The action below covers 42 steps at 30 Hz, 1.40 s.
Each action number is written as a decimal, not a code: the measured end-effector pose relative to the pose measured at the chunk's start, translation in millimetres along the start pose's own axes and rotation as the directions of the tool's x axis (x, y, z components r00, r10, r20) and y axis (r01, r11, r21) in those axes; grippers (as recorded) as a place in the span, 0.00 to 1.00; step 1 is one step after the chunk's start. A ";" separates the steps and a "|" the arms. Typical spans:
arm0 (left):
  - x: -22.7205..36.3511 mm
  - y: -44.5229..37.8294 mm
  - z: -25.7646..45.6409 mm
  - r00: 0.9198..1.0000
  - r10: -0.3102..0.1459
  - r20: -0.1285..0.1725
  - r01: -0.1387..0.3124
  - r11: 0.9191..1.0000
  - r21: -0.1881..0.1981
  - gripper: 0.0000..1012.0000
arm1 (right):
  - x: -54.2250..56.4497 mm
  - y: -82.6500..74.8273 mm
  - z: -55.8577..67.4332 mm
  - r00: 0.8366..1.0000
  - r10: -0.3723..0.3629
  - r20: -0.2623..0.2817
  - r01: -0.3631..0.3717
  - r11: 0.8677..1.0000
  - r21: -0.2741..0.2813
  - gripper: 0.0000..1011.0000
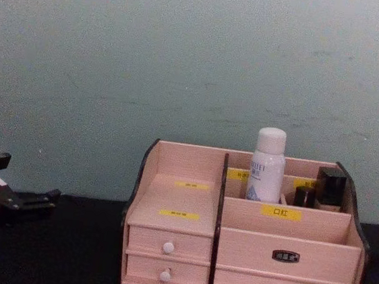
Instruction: Pick up the facial cleanser and watermelon frost from the table and place them into the tiered storage box.
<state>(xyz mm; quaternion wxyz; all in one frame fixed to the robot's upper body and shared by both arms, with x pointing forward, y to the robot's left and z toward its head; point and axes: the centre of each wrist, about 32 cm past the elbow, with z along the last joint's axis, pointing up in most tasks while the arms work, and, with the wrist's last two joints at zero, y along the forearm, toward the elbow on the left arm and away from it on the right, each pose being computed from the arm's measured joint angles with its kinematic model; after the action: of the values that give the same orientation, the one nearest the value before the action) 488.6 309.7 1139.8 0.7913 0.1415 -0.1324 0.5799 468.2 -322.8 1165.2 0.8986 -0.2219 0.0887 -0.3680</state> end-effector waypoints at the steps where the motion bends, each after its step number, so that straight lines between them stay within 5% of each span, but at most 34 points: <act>1: 0.0 0.0 0.0 1.000 0.000 0.000 0.000 1.000 0.000 0.99 | 0.0 0.0 0.0 1.000 0.000 0.000 0.000 1.000 0.000 0.82; 11: 0.0 0.0 0.0 1.000 0.000 0.000 0.000 1.000 0.000 0.99 | 0.0 0.0 0.0 1.000 0.000 0.000 0.000 1.000 0.001 0.73; 42: 0.0 0.0 0.0 1.000 0.000 0.000 0.000 1.000 0.000 0.99 | 1.5 -0.5 0.8 1.000 0.008 0.013 -0.008 1.000 0.006 0.72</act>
<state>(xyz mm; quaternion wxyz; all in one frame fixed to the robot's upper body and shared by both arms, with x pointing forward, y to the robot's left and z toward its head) 488.6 309.7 1139.8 0.7913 0.1415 -0.1325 0.5799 469.2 -323.9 1166.1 0.9014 -0.2211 0.0826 -0.3630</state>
